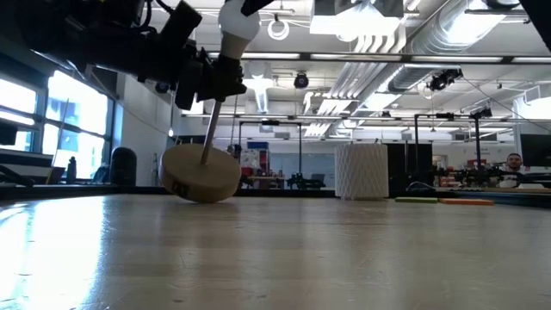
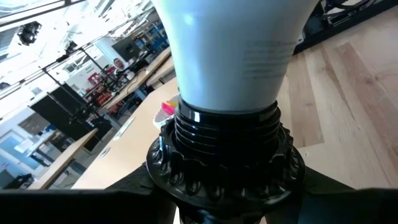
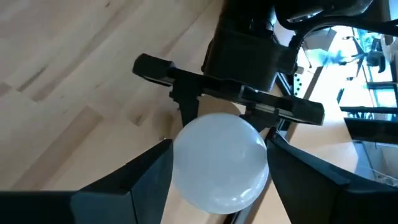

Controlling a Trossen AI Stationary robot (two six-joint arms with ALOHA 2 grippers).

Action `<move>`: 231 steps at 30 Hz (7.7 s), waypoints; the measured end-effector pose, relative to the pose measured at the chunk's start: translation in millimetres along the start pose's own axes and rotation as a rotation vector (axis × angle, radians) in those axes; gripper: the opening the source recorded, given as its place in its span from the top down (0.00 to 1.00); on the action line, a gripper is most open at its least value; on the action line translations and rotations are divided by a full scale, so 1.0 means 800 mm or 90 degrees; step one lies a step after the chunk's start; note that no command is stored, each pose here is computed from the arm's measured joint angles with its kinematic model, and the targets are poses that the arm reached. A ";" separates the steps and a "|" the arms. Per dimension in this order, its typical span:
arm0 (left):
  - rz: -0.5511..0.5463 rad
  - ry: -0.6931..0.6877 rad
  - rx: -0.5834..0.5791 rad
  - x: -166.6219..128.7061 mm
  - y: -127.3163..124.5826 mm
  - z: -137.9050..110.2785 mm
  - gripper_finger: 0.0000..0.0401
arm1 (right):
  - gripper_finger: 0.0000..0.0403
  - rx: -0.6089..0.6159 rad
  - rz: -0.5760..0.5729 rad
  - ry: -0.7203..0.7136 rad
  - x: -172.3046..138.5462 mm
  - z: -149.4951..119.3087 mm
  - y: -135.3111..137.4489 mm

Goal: Screw lightbulb
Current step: Insert the white lightbulb into the desk lamp, then remove the white lightbulb from the desk lamp

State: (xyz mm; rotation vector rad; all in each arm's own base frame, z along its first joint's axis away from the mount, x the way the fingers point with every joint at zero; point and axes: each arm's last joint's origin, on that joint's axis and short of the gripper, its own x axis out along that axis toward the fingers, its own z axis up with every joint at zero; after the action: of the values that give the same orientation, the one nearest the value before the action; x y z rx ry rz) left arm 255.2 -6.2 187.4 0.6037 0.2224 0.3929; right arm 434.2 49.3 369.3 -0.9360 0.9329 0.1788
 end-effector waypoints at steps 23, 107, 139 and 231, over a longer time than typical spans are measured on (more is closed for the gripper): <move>0.082 0.037 -0.038 -0.001 0.004 0.000 0.59 | 0.38 0.622 -0.138 0.034 0.001 -0.001 -0.005; -0.099 -0.053 -0.036 0.000 -0.005 0.002 0.60 | 0.41 -0.144 -0.050 0.033 -0.013 0.025 0.027; -0.087 -0.019 -0.054 0.004 -0.001 -0.007 0.59 | 0.21 0.687 -0.108 0.074 0.003 0.012 0.040; -0.149 -0.056 -0.107 0.007 0.003 -0.006 0.62 | 0.40 -0.261 -0.039 0.113 -0.015 0.040 0.062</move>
State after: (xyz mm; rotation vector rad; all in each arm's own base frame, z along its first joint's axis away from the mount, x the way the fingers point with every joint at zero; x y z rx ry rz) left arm 258.0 0.0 184.4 0.4223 0.1712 0.1564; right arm 421.4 106.4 355.7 -1.3754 1.0502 0.2424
